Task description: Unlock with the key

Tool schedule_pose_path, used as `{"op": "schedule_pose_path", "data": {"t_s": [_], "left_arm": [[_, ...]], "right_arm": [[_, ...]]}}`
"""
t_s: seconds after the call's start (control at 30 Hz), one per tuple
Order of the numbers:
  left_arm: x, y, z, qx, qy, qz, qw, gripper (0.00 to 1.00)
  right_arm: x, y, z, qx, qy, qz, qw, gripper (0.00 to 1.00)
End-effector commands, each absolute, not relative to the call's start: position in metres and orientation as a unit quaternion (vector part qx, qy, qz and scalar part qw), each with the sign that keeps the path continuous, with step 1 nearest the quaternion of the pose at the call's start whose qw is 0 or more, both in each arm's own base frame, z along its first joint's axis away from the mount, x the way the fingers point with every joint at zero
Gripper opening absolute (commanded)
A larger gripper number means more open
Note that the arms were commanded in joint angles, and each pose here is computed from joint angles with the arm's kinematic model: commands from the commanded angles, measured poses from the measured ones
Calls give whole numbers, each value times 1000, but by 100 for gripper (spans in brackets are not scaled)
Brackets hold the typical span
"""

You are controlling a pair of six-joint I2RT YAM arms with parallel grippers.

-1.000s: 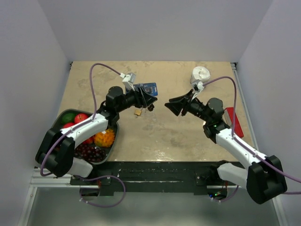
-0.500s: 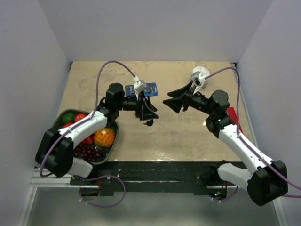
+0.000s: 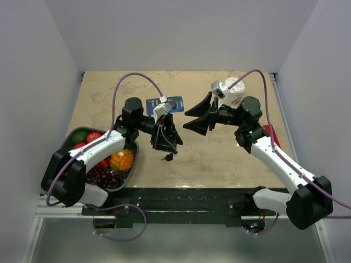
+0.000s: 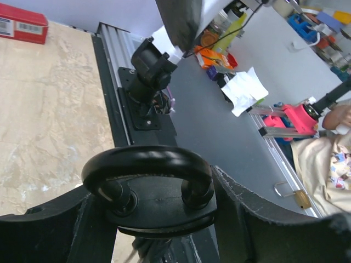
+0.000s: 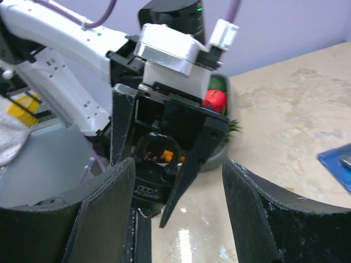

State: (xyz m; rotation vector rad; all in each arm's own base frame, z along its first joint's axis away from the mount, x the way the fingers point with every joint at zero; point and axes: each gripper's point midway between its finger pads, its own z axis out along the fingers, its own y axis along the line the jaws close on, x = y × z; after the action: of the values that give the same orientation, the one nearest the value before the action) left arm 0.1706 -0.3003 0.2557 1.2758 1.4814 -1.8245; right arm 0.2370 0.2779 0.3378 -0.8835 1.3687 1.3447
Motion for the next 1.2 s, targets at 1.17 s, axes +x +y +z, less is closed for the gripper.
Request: {"op": "schedule_pose_path", "data": {"t_s": [1.17], "left_arm": [[143, -295, 277, 525, 473, -671, 223, 0]], "right_arm": [[191, 316, 342, -457, 507, 588, 435, 63]]}}
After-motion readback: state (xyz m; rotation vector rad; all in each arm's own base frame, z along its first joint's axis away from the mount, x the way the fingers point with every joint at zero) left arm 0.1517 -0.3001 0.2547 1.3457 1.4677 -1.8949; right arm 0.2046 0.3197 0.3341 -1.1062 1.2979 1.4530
